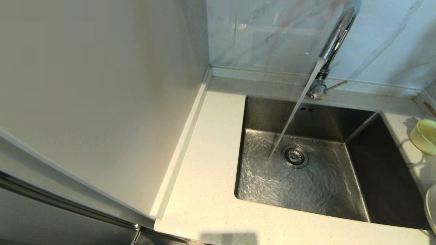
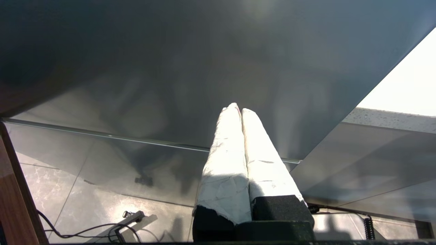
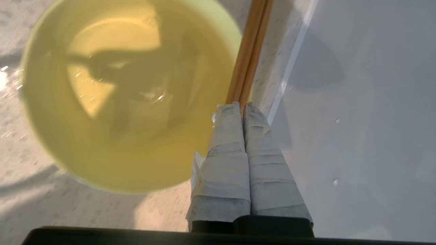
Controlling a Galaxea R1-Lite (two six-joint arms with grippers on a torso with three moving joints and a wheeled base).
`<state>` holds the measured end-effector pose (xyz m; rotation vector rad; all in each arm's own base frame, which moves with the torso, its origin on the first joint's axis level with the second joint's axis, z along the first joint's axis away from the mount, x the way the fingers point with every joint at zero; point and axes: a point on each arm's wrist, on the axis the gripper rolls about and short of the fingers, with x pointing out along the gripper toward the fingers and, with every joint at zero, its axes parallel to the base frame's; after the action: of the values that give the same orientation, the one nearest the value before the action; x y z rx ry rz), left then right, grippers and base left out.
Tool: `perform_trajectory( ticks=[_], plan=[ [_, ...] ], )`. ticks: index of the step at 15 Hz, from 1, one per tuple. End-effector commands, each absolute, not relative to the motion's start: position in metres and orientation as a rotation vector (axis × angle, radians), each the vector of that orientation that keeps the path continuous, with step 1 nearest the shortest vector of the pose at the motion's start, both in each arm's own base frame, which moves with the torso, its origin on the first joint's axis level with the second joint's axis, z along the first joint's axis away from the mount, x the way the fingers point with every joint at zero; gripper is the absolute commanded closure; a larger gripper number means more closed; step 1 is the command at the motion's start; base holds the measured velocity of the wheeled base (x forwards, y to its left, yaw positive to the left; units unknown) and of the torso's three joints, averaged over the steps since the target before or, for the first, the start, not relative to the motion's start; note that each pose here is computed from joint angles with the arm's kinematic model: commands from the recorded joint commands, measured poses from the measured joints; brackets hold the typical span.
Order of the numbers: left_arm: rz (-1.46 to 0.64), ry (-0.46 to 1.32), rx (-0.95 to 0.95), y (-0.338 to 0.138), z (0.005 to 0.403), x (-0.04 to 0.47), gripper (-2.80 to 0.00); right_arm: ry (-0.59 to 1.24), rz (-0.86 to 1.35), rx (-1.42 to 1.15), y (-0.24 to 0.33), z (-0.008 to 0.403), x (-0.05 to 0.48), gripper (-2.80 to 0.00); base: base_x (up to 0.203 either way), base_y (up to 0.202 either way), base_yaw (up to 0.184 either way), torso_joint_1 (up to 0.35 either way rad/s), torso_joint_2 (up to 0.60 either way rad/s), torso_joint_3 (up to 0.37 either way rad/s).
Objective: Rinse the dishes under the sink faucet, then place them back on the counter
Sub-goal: Pick up the chopsticks
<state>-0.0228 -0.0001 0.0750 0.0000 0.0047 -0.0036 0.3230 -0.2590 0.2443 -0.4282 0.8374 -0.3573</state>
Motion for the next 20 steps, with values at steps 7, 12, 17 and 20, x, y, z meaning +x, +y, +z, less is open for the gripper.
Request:
perform_trajectory(
  ticks=[7, 12, 17, 20],
  plan=[
    [-0.003, 0.005, 0.0, 0.0, 0.075, -0.023, 0.0, 0.758, -0.387, -0.45, -0.266, 0.246, 0.331, 0.0, 0.0, 0.0, 0.0, 0.0, 0.0, 0.0],
    [-0.005, 0.005, 0.0, 0.0, 0.075, -0.023, 0.0, 0.77, -0.389, -0.449, -0.272, 0.236, 0.337, 0.0, 0.0, 0.0, 0.0, 0.0, 0.0, 0.0],
    [-0.004, 0.005, 0.0, 0.0, 0.075, -0.023, 0.0, 0.775, -0.383, -0.452, -0.271, 0.236, 0.336, 0.0, 0.0, 0.0, 0.0, 0.0, 0.0, 0.0],
    [-0.003, 0.005, 0.0, 0.0, 0.075, -0.023, 0.0, 0.78, -0.367, -0.467, -0.27, 0.237, 0.334, 0.0, 0.0, 0.0, 0.0, 0.0, 0.0, 0.0]
  ],
)
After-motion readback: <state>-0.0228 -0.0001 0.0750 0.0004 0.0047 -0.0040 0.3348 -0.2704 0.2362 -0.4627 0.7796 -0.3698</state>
